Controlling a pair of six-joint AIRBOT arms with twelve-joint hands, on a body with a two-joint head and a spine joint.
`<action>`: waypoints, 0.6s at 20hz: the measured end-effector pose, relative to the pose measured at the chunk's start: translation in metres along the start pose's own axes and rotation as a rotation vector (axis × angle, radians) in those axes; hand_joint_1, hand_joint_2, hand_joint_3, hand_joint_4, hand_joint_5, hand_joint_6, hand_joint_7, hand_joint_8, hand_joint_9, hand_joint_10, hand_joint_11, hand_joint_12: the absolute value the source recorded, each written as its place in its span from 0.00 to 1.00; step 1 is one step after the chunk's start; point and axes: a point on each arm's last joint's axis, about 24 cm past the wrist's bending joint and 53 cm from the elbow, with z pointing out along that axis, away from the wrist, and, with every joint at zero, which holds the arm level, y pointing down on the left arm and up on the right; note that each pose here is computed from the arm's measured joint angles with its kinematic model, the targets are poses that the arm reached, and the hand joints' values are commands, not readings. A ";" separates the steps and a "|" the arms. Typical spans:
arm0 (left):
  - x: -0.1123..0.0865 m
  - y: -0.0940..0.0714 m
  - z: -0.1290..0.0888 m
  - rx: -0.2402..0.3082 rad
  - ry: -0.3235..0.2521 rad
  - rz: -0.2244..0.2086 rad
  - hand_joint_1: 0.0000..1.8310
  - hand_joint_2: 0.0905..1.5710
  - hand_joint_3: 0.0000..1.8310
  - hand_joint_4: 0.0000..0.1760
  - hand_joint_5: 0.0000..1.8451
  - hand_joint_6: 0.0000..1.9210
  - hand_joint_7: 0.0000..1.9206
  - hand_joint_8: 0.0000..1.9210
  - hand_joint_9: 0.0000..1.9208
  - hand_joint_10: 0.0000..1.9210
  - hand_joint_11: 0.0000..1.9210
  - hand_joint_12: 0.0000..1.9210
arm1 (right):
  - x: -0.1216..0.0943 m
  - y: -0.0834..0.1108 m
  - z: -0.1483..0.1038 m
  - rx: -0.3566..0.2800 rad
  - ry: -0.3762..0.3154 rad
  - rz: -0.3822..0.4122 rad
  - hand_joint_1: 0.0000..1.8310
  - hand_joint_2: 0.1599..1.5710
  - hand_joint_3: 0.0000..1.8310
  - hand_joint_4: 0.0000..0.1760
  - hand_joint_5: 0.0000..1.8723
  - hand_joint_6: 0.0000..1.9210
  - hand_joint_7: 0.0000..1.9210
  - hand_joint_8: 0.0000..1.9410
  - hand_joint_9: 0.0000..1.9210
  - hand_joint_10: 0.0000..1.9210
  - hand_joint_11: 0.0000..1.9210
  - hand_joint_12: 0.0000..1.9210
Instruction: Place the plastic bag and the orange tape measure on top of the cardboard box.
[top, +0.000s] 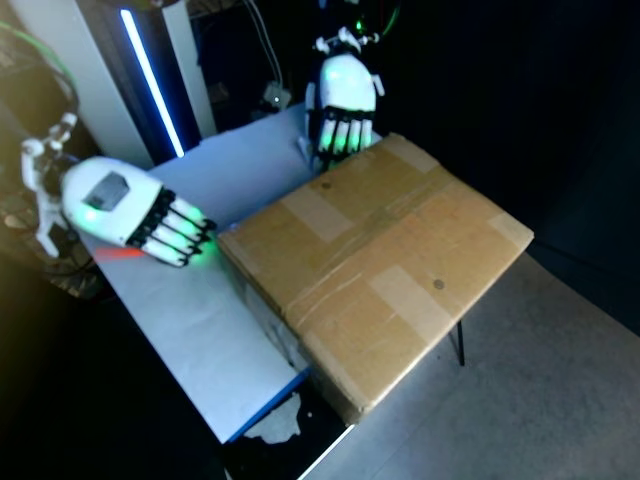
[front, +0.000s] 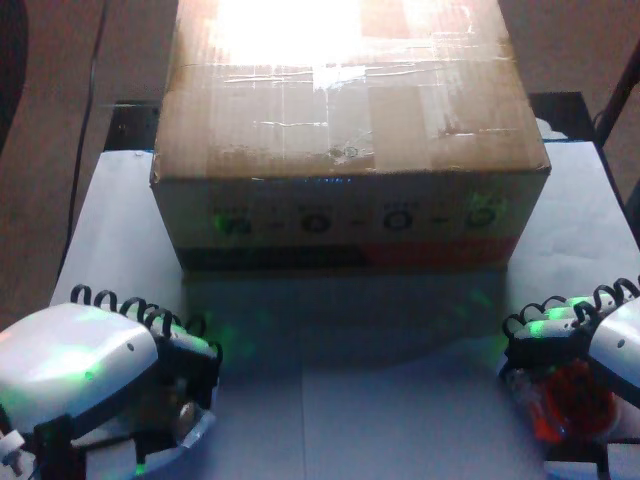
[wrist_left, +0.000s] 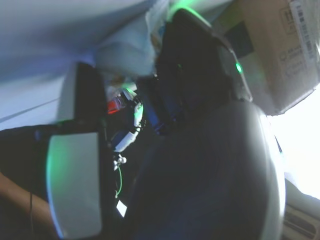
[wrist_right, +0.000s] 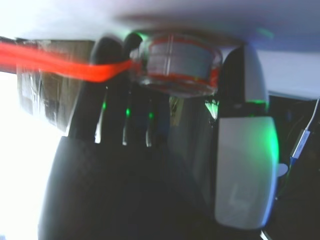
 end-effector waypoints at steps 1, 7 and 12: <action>0.000 0.000 0.001 -0.002 -0.004 -0.008 0.74 0.75 0.00 0.00 0.41 0.66 0.43 0.65 0.39 0.74 0.29 0.74 | 0.000 0.001 0.001 -0.002 0.000 0.002 0.81 0.74 0.00 0.00 0.37 0.62 0.34 0.71 0.42 0.68 0.34 0.89; -0.002 0.002 0.002 -0.004 -0.021 -0.009 0.75 0.74 0.00 0.00 0.41 0.64 0.43 0.66 0.41 0.70 0.27 0.77 | 0.000 0.018 0.005 -0.047 0.009 -0.009 0.81 0.73 0.00 0.00 0.38 0.60 0.35 0.70 0.45 0.65 0.34 0.89; -0.008 -0.002 -0.001 0.001 -0.037 -0.001 0.74 0.75 0.00 0.00 0.40 0.67 0.40 0.70 0.40 0.72 0.26 0.74 | -0.024 0.049 0.002 -0.135 -0.051 -0.014 0.81 0.75 0.00 0.00 0.38 0.60 0.34 0.68 0.41 0.73 0.33 0.93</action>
